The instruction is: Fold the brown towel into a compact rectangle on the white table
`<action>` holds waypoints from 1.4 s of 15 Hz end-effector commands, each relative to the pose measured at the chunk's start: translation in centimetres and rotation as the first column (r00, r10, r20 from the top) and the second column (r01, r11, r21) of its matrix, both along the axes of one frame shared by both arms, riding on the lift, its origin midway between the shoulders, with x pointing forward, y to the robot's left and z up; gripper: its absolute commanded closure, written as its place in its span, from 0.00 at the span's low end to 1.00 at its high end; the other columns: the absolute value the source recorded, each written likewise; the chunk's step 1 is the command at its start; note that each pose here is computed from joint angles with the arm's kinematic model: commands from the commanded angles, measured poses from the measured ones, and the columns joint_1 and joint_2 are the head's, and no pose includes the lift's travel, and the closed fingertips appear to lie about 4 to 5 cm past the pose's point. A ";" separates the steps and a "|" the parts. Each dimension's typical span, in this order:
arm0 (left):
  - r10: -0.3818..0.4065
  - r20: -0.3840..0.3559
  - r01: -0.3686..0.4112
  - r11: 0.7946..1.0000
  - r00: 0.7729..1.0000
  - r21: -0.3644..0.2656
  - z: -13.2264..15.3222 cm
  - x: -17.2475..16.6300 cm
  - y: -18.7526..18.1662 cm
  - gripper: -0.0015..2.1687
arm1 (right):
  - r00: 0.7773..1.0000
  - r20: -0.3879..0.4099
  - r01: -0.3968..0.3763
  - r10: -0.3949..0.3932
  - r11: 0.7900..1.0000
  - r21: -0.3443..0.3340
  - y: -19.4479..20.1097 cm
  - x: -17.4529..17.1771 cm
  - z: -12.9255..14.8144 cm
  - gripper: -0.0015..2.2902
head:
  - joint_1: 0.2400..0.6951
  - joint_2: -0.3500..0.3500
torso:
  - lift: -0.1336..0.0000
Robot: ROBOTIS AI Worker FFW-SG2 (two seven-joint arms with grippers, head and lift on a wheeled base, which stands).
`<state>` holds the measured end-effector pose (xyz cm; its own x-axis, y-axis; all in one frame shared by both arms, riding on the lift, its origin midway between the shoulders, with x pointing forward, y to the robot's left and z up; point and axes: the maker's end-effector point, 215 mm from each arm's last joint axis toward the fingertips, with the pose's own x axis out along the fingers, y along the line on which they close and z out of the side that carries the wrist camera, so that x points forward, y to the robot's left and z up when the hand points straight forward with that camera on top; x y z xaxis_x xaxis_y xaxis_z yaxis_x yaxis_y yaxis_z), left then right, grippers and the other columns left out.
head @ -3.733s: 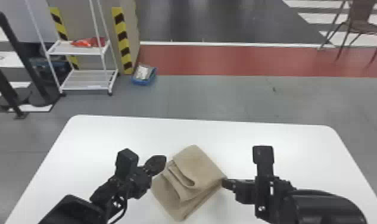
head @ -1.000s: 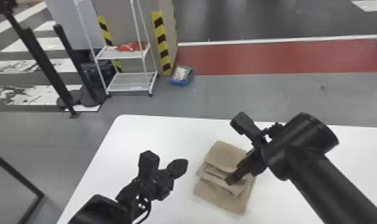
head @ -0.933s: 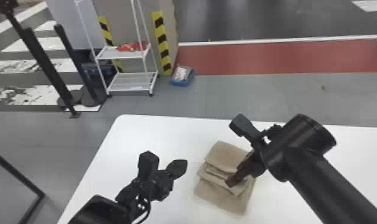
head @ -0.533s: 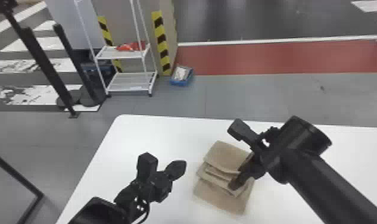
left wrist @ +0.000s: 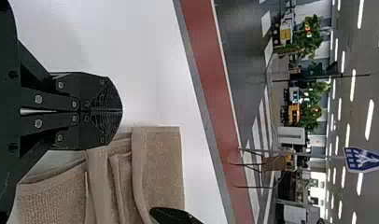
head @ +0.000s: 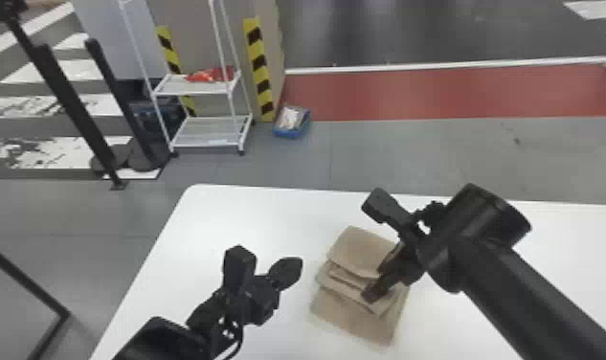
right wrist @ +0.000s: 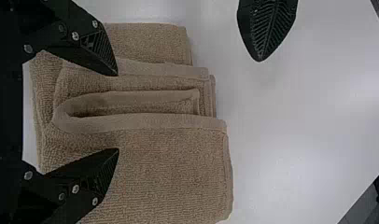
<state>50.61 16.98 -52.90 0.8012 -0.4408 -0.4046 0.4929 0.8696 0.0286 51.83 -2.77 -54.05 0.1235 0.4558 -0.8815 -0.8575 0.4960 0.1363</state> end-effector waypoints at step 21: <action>-0.014 0.008 0.014 1.000 1.000 -0.003 0.1 0.2 -1.2 0.80 | 0.998 -0.032 -0.059 0.057 0.994 -0.089 0.3 -2.0 -2.2 0.29 | 1.00 0.71 | 1.00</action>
<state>50.84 15.75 -52.70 0.7986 -0.4555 -0.3935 0.5062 0.8619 0.0297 49.87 -2.56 -56.26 0.0741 0.3770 -0.9232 -0.8817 0.4574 0.1160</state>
